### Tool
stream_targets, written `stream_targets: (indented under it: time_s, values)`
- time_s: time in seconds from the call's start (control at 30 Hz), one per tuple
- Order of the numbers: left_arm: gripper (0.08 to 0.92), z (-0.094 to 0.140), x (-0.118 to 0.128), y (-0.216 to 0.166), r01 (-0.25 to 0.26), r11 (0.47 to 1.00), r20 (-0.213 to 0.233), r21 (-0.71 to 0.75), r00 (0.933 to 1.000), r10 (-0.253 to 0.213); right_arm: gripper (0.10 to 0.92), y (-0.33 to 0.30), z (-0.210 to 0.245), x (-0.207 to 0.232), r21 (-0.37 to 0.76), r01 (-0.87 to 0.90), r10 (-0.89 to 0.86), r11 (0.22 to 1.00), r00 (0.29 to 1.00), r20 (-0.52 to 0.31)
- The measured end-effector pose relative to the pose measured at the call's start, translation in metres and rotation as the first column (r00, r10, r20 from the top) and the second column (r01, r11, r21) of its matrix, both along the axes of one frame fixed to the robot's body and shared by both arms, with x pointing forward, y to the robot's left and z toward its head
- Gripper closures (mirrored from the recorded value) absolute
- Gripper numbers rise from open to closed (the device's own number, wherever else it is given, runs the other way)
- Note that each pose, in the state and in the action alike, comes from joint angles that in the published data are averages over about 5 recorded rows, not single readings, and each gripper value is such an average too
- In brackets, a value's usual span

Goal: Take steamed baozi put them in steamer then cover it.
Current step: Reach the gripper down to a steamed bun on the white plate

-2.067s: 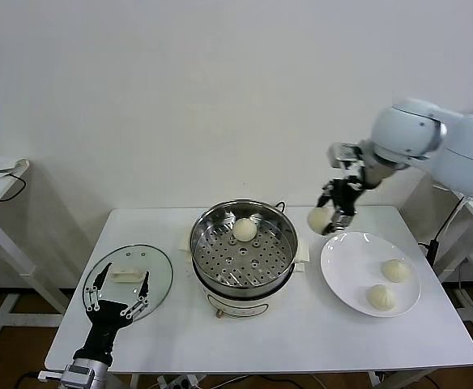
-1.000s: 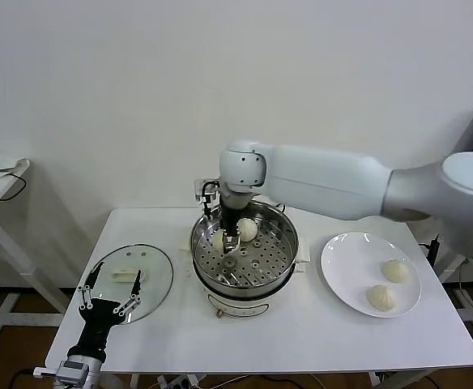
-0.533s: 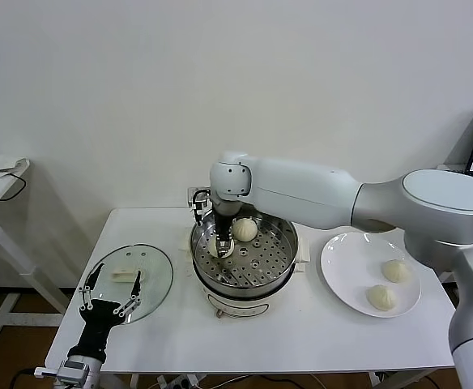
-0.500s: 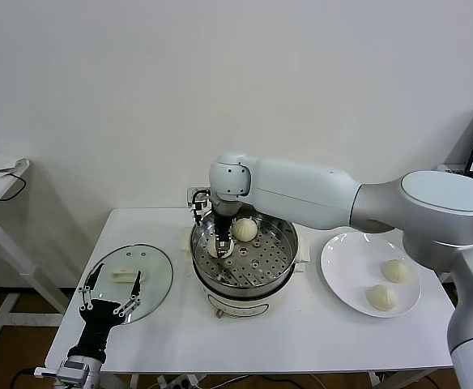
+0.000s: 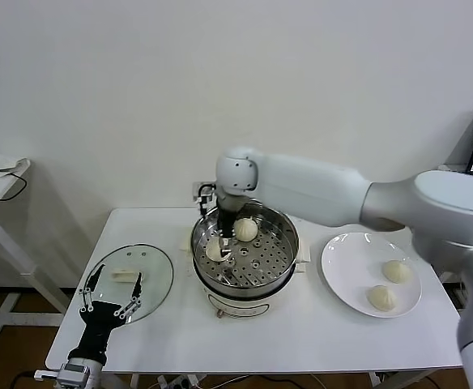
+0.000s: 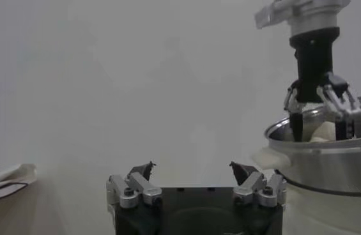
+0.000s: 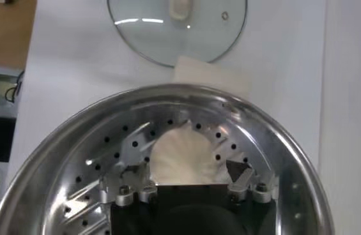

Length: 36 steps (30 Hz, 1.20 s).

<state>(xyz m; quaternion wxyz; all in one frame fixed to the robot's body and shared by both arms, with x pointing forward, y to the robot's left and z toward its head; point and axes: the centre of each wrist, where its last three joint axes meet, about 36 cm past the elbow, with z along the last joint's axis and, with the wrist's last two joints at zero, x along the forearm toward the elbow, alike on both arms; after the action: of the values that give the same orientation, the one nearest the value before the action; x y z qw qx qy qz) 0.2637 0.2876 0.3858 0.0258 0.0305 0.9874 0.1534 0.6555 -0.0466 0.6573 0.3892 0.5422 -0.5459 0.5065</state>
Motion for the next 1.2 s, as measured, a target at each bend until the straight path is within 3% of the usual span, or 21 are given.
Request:
stream_targets:
  time_s: [0.27, 0.5, 0.77, 1.2]
  values:
    - [0.177, -0.001, -0.003, -0.003, 0.009, 1.000, -0.002, 0.013, 1.0000, -0.009, 0.200, -0.107, 0.046, -0.009, 0.027, -0.003, 0.004, 1.000, 1.000, -0.005]
    - [0.177, -0.005, -0.004, -0.006, 0.014, 1.000, -0.006, 0.016, 0.9999, -0.014, 0.200, -0.211, 0.046, -0.024, 0.007, 0.012, -0.012, 1.000, 1.000, -0.027]
    - [0.177, -0.005, -0.004, -0.011, 0.017, 1.000, -0.002, 0.010, 0.9999, -0.017, 0.200, -0.298, 0.006, -0.044, -0.063, 0.031, -0.035, 0.998, 0.998, -0.058]
    - [0.177, -0.006, -0.005, -0.015, 0.024, 1.000, 0.001, 0.004, 0.9997, -0.024, 0.200, -0.356, -0.082, -0.063, -0.163, 0.035, -0.052, 0.986, 0.994, -0.100]
